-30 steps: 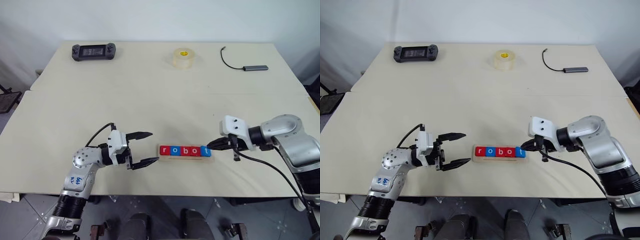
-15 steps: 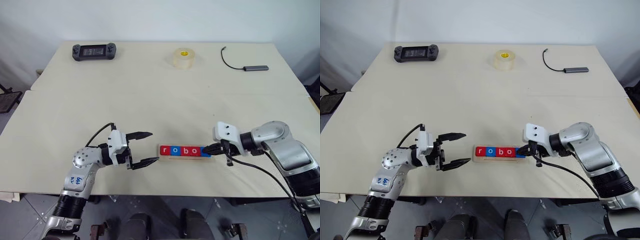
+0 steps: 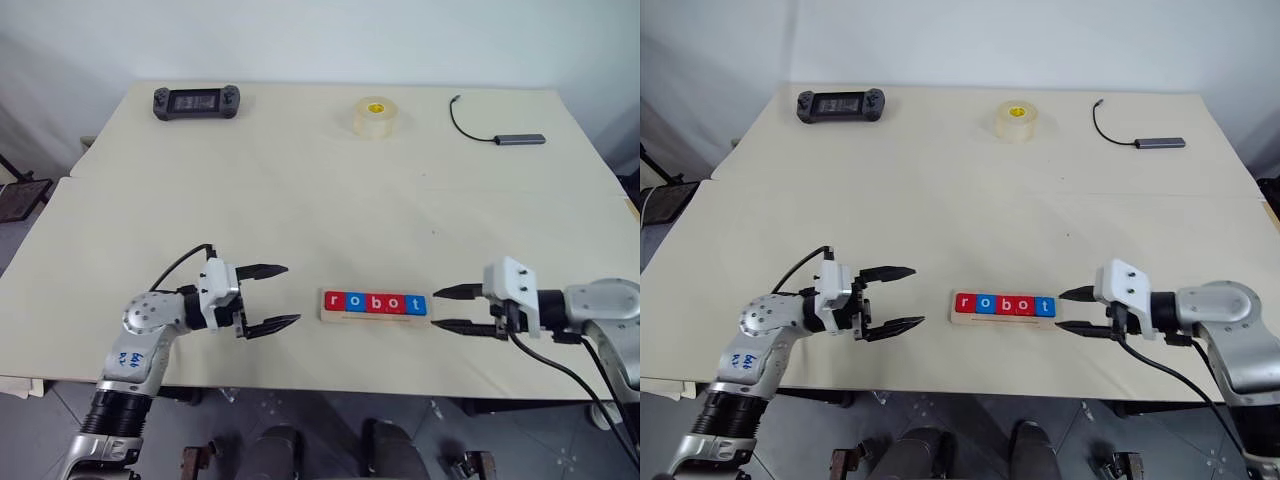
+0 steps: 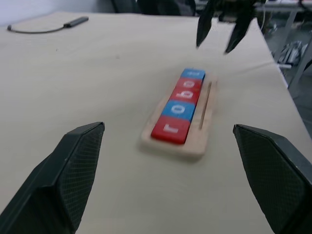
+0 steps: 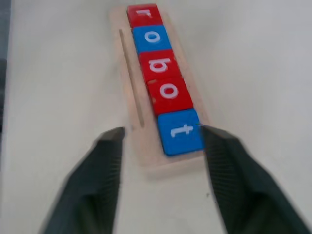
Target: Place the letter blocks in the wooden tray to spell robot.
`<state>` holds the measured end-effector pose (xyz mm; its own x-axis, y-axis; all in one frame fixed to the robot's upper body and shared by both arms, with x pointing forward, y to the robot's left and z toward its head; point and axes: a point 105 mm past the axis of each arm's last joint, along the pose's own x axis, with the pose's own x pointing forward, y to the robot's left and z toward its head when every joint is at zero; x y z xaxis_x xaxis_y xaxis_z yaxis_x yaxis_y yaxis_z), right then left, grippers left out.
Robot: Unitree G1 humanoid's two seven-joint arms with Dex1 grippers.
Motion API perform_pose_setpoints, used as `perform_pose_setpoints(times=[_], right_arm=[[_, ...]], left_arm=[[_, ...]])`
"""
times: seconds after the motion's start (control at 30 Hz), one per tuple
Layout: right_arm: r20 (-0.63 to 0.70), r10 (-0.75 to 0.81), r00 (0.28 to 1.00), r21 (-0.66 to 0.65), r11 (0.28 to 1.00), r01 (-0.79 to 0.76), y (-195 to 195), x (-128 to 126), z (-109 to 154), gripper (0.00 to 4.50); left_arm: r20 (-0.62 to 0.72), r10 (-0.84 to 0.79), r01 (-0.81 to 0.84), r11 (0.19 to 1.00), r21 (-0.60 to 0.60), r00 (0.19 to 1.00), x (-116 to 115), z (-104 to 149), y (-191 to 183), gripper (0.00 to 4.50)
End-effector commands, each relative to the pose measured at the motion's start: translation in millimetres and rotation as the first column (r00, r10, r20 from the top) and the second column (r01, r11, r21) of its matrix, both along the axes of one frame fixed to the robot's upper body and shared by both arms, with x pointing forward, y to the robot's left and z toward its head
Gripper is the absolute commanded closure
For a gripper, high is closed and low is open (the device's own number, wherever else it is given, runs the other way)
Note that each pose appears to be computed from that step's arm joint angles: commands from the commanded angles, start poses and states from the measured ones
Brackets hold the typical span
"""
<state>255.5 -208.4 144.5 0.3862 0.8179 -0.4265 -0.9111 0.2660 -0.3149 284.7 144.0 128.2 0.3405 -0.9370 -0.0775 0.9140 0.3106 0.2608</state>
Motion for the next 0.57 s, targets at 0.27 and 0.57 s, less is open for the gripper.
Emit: perform_pose_setpoints(times=[0.27, 0.57], right_arm=[[0.084, -0.154, 0.984, 0.18, 0.974, 0.137, -35, 1, 10, 0.01], [0.123, -0.145, 0.982, 0.198, 0.973, 0.119, -25, 3, 8, 0.01]], left_arm=[[0.008, 0.152, -0.152, 0.986, 0.063, 0.988, -10, 1, 38, 0.0], [0.069, 0.167, -0.17, 0.985, 0.031, 0.983, -3, 9, 28, 0.0]])
